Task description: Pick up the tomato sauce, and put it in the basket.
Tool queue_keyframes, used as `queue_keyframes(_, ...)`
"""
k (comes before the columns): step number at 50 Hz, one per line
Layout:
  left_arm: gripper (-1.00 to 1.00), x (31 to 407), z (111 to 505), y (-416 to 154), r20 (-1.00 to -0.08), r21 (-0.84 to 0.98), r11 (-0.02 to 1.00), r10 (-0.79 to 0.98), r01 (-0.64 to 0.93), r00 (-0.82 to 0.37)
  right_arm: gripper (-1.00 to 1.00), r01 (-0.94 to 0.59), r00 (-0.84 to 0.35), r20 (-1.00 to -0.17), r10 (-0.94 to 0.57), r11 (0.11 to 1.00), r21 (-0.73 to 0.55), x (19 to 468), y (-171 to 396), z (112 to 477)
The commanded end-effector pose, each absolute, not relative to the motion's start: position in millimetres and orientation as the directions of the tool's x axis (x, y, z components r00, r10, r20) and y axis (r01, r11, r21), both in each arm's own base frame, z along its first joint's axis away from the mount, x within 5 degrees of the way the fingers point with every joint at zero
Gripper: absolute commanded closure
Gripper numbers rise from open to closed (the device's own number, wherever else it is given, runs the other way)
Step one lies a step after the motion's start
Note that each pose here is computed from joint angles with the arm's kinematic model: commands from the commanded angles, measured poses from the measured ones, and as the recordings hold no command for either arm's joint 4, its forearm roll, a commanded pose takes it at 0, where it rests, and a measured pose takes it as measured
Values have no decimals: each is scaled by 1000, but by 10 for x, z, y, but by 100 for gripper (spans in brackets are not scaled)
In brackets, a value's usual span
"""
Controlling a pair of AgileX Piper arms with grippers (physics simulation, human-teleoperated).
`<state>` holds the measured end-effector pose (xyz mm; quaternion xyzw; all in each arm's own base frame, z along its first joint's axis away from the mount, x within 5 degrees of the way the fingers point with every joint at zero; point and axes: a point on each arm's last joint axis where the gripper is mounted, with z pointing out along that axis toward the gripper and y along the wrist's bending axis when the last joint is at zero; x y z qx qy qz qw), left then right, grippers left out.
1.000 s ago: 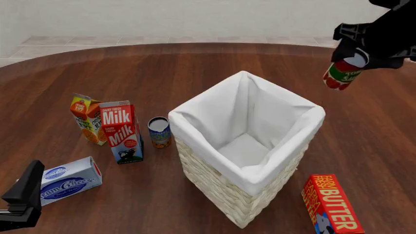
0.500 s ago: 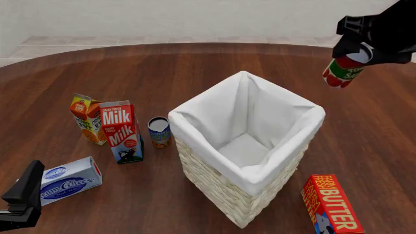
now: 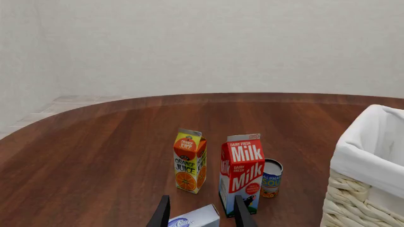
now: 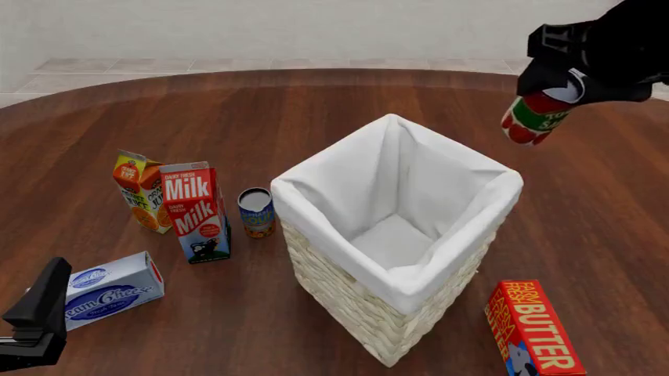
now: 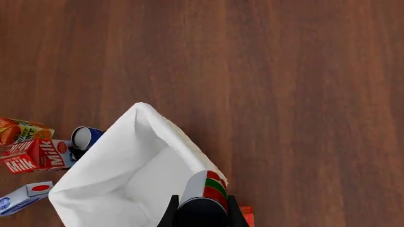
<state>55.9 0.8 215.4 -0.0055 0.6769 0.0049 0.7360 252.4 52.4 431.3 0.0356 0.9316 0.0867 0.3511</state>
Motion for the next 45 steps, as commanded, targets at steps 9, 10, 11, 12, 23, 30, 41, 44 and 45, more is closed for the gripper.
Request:
queue_keyframes(9,-100,558,2155,8,-996,2,1000,3,-14,86,100,-104,-762,-645,46,976,193,2448,821,4347)
queue_keyframes(10,-100,558,2155,8,-996,1,1000,3,-14,86,100,-107,-765,-643,41,976,190,2453,829,4336)
queue_keyframes(11,-100,558,2155,8,-996,2,1000,3,-14,86,100,-114,-766,-642,33,976,187,2460,842,4331)
queue_keyframes(12,-100,558,2155,8,-996,2,1000,3,-14,86,100,-123,-765,-643,28,974,190,2469,878,4335)
queue_keyframes(23,-100,558,2155,8,-996,1,1000,3,-14,86,100,-183,-770,-638,-14,963,199,2494,1102,4272)
queue_keyframes(30,-100,558,2155,8,-996,2,1000,3,-14,86,100,-207,-767,-640,-34,958,198,2519,1182,4279)
queue_keyframes(41,-100,558,2155,8,-996,1,1000,3,-14,86,100,-251,-775,-628,-76,948,194,2531,1344,4159)
queue_keyframes(44,-100,558,2155,8,-996,1,1000,3,-14,86,100,-259,-774,-627,-85,947,192,2529,1363,4150)
queue_keyframes(45,-100,558,2155,8,-996,1,1000,2,-14,86,100,-263,-776,-625,-91,946,190,2529,1373,4133)
